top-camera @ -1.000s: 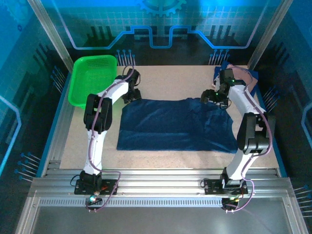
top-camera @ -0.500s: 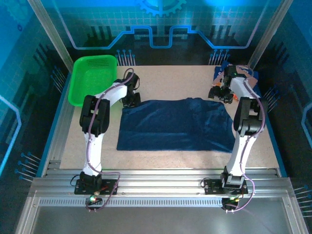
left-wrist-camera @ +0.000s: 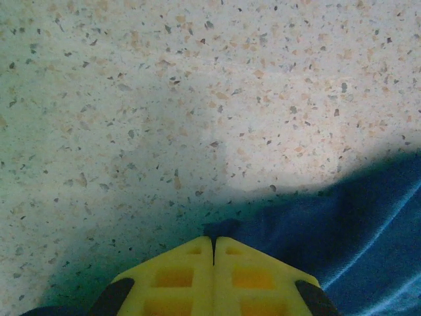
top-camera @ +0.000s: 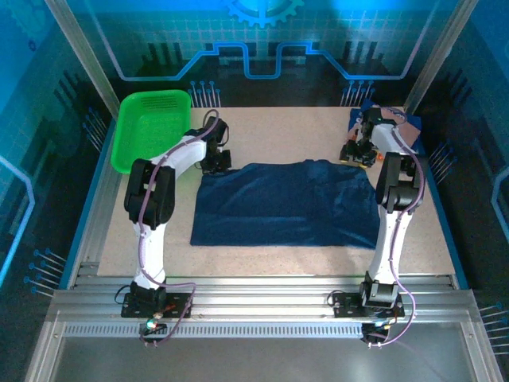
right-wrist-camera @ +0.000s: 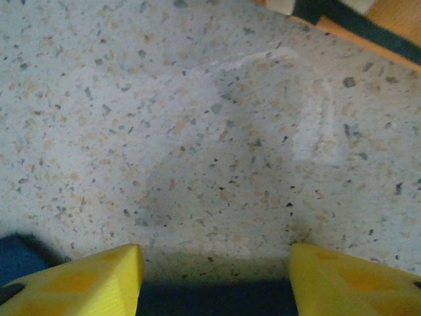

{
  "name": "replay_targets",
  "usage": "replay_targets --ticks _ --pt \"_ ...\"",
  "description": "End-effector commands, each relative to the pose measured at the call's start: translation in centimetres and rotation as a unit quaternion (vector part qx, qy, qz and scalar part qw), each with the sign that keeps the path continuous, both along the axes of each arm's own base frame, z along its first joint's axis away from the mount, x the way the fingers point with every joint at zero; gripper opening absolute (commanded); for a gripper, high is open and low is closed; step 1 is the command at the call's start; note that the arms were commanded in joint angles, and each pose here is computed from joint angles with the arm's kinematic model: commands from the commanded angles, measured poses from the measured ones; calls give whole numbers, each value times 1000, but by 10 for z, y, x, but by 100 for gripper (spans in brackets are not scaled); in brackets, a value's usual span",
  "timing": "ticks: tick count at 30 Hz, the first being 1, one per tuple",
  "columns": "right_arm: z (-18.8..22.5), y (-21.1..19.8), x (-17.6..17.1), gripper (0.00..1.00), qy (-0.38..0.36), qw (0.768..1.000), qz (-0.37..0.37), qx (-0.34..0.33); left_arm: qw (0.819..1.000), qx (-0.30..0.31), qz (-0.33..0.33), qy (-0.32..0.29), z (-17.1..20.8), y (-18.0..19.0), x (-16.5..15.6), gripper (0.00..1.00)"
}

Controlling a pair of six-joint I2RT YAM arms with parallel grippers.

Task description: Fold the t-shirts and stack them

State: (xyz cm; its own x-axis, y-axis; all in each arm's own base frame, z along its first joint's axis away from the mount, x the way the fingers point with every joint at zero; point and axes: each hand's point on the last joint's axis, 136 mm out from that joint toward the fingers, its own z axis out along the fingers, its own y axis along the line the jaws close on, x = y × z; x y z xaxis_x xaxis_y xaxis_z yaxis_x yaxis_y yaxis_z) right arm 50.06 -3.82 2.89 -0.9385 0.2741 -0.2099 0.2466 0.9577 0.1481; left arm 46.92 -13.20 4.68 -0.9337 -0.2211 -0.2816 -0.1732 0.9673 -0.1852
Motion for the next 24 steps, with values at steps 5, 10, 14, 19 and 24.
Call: replay_targets --ticks 5,10,14,19,24 --pt "-11 10 -20 30 23 999 12 45 999 -21 -19 -15 17 -12 -10 0" --pt "6 13 -16 5 -9 998 4 66 999 -23 -17 -13 15 -13 -14 0" --pt "31 18 -15 0 -53 996 13 76 999 -27 -15 -20 20 -13 -15 0" --pt "46 24 -27 0 -78 993 24 82 999 -26 -15 -23 23 -11 -21 0" --pt "50 20 -41 0 -85 994 29 61 999 -22 -15 -27 27 -8 -26 0"
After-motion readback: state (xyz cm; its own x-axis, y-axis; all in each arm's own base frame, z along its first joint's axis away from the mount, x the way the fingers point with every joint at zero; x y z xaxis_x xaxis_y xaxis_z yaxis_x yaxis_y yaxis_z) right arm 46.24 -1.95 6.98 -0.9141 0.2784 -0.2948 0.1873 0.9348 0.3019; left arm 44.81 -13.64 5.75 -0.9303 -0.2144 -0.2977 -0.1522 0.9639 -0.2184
